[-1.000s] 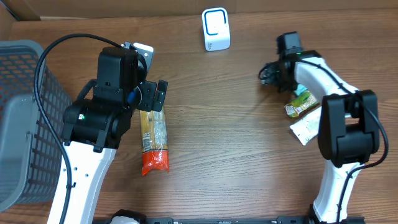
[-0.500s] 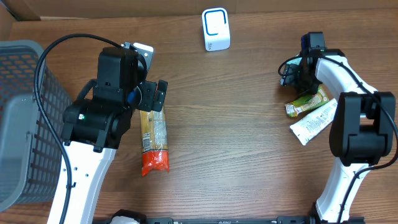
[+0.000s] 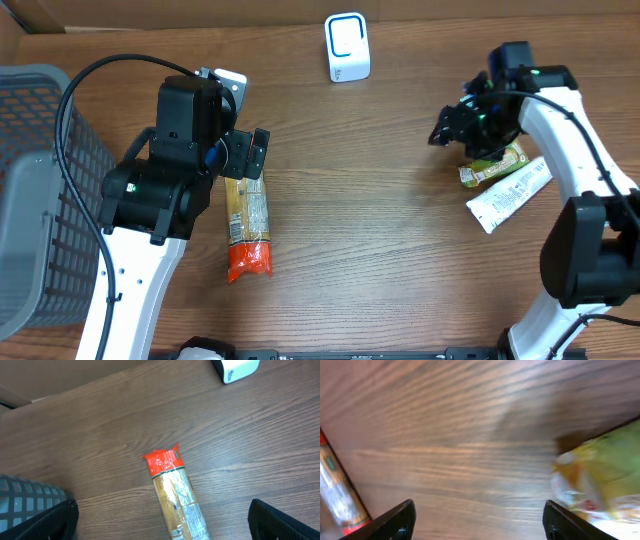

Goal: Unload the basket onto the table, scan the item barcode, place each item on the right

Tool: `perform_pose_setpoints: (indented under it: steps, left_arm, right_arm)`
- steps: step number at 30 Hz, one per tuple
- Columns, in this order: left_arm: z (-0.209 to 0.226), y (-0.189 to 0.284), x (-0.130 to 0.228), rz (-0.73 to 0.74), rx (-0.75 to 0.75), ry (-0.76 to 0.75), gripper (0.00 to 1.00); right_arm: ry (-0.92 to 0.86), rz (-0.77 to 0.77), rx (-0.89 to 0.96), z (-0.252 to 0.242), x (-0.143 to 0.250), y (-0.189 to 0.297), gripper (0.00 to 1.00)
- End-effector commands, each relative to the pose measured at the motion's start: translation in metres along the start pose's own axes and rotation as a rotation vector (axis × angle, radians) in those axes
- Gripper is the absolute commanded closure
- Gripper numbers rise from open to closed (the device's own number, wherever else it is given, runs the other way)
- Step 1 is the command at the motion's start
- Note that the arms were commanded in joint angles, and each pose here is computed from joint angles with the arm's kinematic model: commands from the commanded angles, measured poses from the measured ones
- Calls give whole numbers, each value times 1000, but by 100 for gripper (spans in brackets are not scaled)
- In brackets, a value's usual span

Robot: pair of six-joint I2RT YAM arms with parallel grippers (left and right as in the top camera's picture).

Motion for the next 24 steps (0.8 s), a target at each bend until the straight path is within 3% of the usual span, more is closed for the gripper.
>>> perform_pose_setpoints:
  steps: [1,7,12,19,24]
  left_arm:
    - [1,1,-2,-6,-9,-15,0]
    - [1,1,-2,-6,-9,-15,1]
    - [1,1,-2,-6,-9,-15,0]
    - [1,1,-2,-6,-9,-15,1]
    - [1,1,-2,-6,-9,-15,0]
  right_arm:
    - [37,60,-10,11,16,-14,18]
    - [-81,141,100,-9,44,-37,12]
    - [-95,182,129,-23,62,-56,13]
    - [-185,63,321,-56,43,-52,17]
    - [-173,47,255,-52,36,-52,18]
Point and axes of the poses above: each gripper's point midway between its finger pads, its own y axis back along the fingers, its own z axis along the line the jaws close on, x = y × z, the point moved 2 cm from there along y, back along the fingers, and after that the axes turned 7 degrees about y, right-handed, at the moved point
